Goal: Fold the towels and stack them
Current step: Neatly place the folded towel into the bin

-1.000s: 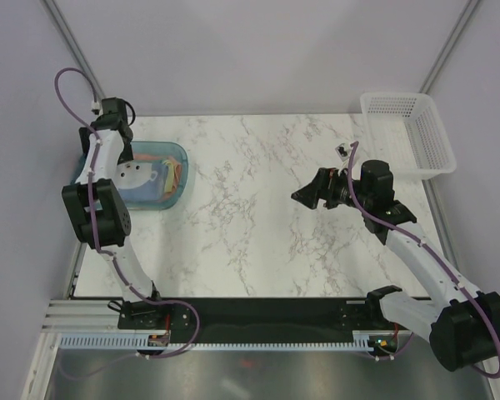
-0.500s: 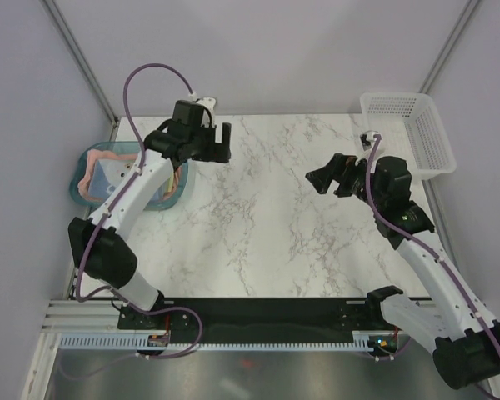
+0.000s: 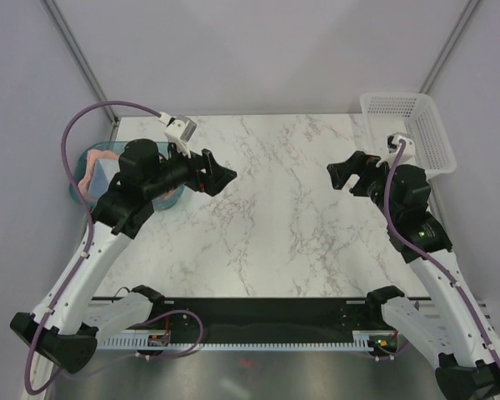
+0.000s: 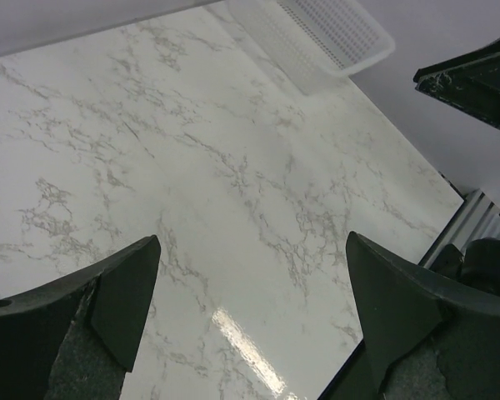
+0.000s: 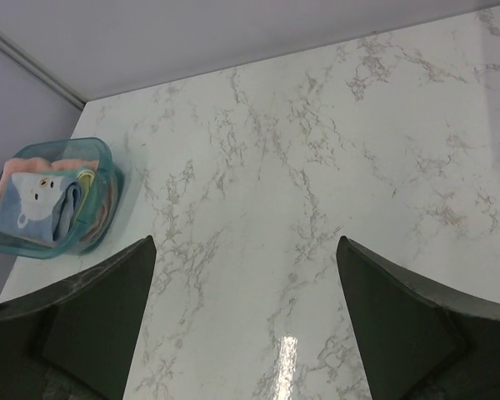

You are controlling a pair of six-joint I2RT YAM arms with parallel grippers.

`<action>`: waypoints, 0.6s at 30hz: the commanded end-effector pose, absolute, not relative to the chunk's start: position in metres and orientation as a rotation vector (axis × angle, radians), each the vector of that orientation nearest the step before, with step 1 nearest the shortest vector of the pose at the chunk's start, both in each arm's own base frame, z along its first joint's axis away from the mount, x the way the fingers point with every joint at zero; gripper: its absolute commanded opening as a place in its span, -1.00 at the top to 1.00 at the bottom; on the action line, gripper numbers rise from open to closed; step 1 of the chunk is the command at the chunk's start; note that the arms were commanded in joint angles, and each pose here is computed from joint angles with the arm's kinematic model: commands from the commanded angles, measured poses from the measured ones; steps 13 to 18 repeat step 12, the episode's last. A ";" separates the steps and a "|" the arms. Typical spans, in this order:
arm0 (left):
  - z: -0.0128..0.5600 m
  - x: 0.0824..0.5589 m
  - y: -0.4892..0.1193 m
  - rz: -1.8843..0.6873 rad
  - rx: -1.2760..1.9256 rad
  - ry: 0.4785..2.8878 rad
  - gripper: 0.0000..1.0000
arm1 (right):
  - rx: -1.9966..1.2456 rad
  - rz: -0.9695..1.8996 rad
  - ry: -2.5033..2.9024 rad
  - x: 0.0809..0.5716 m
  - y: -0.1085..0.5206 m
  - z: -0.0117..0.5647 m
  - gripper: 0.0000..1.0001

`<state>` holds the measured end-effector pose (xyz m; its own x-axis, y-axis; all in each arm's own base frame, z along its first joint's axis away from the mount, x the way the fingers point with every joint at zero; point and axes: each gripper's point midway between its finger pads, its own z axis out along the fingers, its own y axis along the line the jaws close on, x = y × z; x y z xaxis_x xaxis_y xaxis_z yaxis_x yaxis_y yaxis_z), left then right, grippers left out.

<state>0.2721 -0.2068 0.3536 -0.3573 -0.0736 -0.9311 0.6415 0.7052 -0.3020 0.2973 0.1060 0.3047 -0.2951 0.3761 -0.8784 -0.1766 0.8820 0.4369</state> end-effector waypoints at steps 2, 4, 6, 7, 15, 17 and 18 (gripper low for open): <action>0.340 0.268 -0.212 -0.853 0.446 1.807 -0.99 | 0.169 0.509 1.740 0.291 0.096 0.327 -0.96; 0.342 0.267 -0.209 -0.839 0.436 1.798 -0.99 | 0.168 0.485 1.732 0.289 0.092 0.328 -0.95; 0.347 0.265 -0.207 -0.838 0.431 1.781 -0.99 | 0.167 0.470 1.714 0.286 0.088 0.333 -0.96; 0.347 0.265 -0.207 -0.838 0.431 1.780 -0.99 | 0.166 0.464 1.710 0.286 0.087 0.334 -0.95; 0.343 0.265 -0.209 -0.860 0.406 1.795 -0.99 | 0.148 0.437 1.700 0.286 0.084 0.339 -0.96; 0.343 0.265 -0.209 -0.860 0.406 1.795 -0.99 | 0.148 0.437 1.700 0.286 0.084 0.339 -0.96; 0.343 0.265 -0.209 -0.860 0.406 1.795 -0.99 | 0.148 0.437 1.700 0.286 0.084 0.339 -0.96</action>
